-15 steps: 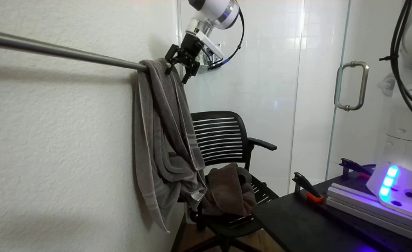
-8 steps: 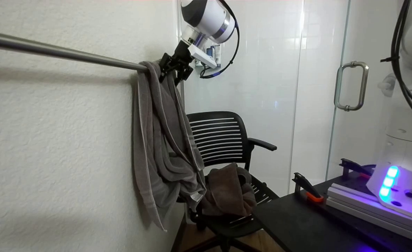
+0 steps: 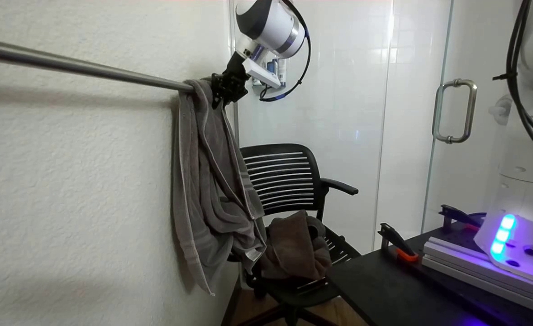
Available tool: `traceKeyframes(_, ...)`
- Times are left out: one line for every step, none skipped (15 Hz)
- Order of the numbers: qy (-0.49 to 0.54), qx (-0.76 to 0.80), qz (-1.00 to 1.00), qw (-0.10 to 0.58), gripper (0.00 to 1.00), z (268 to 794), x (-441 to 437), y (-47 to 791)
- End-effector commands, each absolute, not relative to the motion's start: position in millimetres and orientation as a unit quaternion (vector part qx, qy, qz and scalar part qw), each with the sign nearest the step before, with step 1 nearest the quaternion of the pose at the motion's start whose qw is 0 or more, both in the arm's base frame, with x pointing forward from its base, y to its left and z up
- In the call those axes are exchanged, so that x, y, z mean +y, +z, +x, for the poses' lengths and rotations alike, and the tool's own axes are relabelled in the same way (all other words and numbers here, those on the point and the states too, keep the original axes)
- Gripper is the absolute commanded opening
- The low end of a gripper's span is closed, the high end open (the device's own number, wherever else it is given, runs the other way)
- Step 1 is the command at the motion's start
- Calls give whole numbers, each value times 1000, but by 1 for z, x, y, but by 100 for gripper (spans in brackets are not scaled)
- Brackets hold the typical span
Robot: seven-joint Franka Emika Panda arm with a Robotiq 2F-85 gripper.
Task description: Remove the grey towel from the from the bar and put it on the chair, then get the brown towel and put it on the bar
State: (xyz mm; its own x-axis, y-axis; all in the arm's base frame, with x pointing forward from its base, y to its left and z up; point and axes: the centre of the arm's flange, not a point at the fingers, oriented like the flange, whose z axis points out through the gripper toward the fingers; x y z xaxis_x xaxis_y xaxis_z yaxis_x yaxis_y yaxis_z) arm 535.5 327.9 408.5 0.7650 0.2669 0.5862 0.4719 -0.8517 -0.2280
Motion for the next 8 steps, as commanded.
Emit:
traceKeyframes(-293,-164,-923,188,2,565,325,418)
traceKeyframes(-290,-158,-925,190,5,566,324,423)
traceKeyframes(-287,-152,-925,194,3,567,323,433)
traceKeyframes(-287,-146,-925,199,4,566,321,445)
traceKeyframes(-277,-147,-928,202,4,565,318,459)
traceKeyframes(-269,-148,-928,209,4,562,315,474)
traceKeyframes(-261,-148,-929,216,4,560,310,491)
traceKeyframes(-254,-146,-930,221,3,557,305,507)
